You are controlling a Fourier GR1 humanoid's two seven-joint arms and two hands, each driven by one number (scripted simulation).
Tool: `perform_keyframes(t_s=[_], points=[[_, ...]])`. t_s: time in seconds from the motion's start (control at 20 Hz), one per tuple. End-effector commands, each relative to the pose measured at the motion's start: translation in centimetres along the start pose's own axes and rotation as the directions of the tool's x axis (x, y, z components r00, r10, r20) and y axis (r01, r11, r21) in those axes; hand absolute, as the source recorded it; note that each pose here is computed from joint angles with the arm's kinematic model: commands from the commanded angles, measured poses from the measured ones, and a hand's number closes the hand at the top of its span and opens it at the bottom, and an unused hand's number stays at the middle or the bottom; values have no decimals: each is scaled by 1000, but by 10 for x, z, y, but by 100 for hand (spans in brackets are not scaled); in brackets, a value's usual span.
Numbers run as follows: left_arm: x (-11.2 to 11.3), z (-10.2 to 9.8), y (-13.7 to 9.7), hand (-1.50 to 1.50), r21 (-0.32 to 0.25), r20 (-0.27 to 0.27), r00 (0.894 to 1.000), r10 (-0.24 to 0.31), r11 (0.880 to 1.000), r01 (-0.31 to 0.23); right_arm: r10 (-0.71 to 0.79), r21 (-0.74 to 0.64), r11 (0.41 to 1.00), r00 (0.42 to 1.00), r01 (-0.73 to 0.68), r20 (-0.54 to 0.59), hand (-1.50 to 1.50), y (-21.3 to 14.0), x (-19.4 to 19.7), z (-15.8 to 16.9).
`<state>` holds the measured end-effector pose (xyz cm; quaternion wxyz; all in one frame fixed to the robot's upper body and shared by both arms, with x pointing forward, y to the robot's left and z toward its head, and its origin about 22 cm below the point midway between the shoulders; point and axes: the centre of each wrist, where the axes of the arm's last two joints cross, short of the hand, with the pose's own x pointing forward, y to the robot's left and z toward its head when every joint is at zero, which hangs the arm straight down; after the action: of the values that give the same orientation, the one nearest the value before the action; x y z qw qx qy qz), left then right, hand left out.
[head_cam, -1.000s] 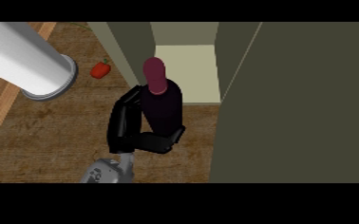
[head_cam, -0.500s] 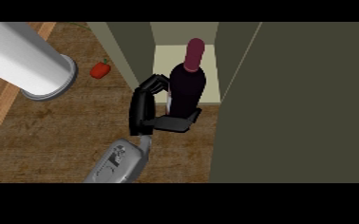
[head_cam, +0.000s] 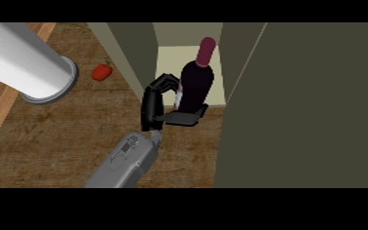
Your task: Pick up the wine, place it into the cabinet and close the cabinet
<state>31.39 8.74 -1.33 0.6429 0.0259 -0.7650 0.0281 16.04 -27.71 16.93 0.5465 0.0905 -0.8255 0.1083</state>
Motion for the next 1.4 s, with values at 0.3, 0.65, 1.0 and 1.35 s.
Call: perform_keyframes(t_s=[0.3, 0.65, 1.0, 1.35], points=[[-6, -21, -6, 150, -3, 21, 999, 29, 1000, -29, -44, -2, 999, 999, 44, 9, -150, -4, -4, 11], [-21, -48, -1, 150, -7, -2, 998, 56, 998, -56, -73, 11, 997, 997, 73, 36, -150, -4, -6, -8], [5, -87, -6, 150, 4, -35, 997, 67, 998, -67, -70, 33, 997, 997, 69, 22, -150, -9, 6, 4], [13, -102, -12, 150, 20, -53, 992, -115, 993, 116, -68, 56, 996, 995, 64, 68, -150, 2, 6, -11]])
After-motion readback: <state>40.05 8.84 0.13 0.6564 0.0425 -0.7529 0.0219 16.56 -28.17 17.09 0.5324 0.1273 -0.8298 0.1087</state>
